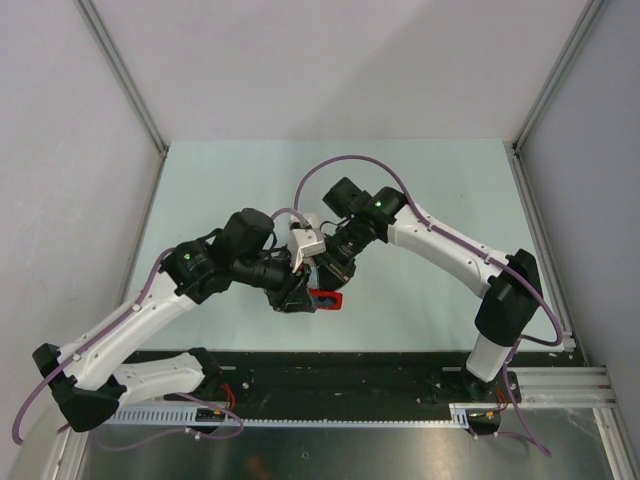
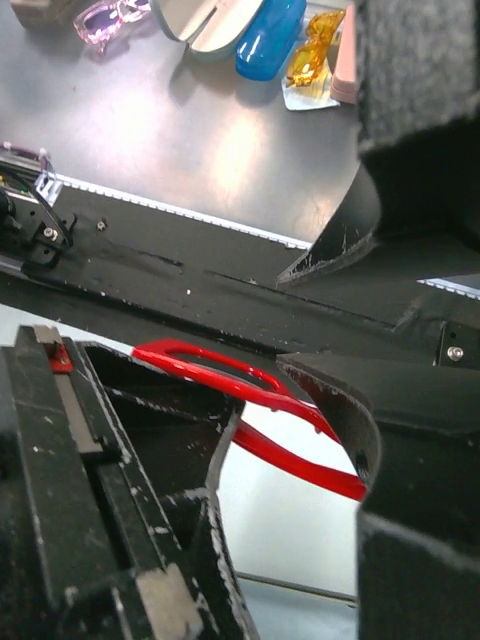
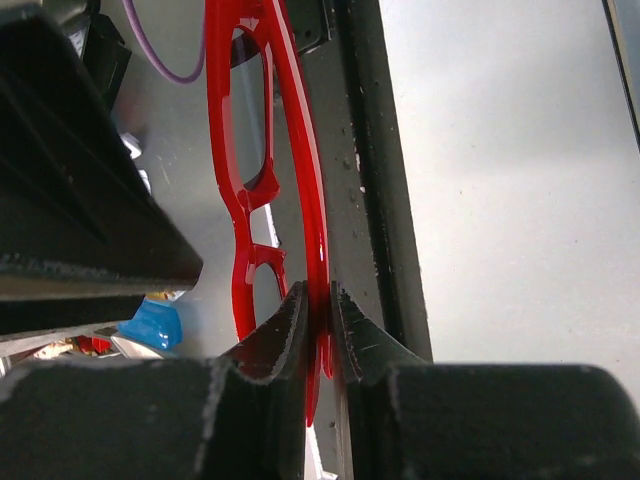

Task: Organize the sunglasses
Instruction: Pass from the right arm to the left

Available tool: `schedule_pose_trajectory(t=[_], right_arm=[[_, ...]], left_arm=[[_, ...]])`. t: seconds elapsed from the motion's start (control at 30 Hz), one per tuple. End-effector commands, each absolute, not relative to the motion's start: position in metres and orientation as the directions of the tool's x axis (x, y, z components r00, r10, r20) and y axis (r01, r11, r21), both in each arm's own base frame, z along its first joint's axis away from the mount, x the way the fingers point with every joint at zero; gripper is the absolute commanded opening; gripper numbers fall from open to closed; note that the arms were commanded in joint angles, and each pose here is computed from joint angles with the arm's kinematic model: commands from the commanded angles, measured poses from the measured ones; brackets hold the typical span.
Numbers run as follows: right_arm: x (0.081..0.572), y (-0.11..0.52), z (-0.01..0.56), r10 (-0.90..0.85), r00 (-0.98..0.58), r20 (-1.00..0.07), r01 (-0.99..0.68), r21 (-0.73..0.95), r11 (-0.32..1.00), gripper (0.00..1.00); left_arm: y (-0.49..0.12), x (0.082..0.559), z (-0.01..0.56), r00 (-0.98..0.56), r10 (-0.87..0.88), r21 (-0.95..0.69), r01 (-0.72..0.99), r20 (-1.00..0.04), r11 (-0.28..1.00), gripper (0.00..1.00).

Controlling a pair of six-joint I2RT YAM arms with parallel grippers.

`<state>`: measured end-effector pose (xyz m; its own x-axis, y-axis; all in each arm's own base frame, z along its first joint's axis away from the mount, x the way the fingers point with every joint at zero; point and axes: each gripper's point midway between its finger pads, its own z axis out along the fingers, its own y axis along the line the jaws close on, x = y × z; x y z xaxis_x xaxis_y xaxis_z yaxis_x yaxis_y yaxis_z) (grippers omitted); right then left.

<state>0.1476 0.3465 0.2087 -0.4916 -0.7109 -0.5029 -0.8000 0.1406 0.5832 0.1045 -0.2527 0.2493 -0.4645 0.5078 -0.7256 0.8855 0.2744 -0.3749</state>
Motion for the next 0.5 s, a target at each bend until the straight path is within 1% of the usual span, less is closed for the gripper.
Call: schedule_pose_trajectory(t=[0.0,0.07,0.13,0.2,0.3,0.43,0.47], right_arm=[[0.142,0.340,0.206,-0.730,-0.487,-0.480,-0.796,0.587,0.146,0.00],[0.141,0.340,0.205,-0.731,-0.486,-0.479,-0.797,0.586,0.146,0.00],[0.138,0.338,0.205,-0.737,-0.475,-0.481,-0.800,0.584,0.134,0.00],[0.137,0.338,0.205,-0.740,-0.469,-0.483,-0.802,0.584,0.128,0.00],[0.133,0.338,0.205,-0.745,-0.461,-0.482,-0.801,0.587,0.116,0.00],[0.126,0.339,0.204,-0.757,-0.438,-0.485,-0.804,0.588,0.088,0.00],[0.124,0.340,0.205,-0.759,-0.432,-0.487,-0.806,0.587,0.081,0.00]], left_arm=[[-0.246,0.113,0.249,-0.394,0.536,-0.280,0.917,-0.746,0.284,0.38],[-0.249,0.107,0.245,-0.396,0.550,-0.300,0.918,-0.736,0.259,0.41],[-0.249,0.107,0.240,-0.396,0.562,-0.294,0.918,-0.726,0.266,0.43],[-0.248,0.110,0.240,-0.393,0.561,-0.281,0.918,-0.728,0.278,0.47],[-0.249,0.109,0.251,-0.374,0.545,-0.273,0.926,-0.751,0.260,0.51],[-0.250,0.110,0.255,-0.365,0.541,-0.263,0.929,-0.758,0.259,0.60],[-0.250,0.109,0.253,-0.367,0.545,-0.268,0.929,-0.754,0.255,0.61]])
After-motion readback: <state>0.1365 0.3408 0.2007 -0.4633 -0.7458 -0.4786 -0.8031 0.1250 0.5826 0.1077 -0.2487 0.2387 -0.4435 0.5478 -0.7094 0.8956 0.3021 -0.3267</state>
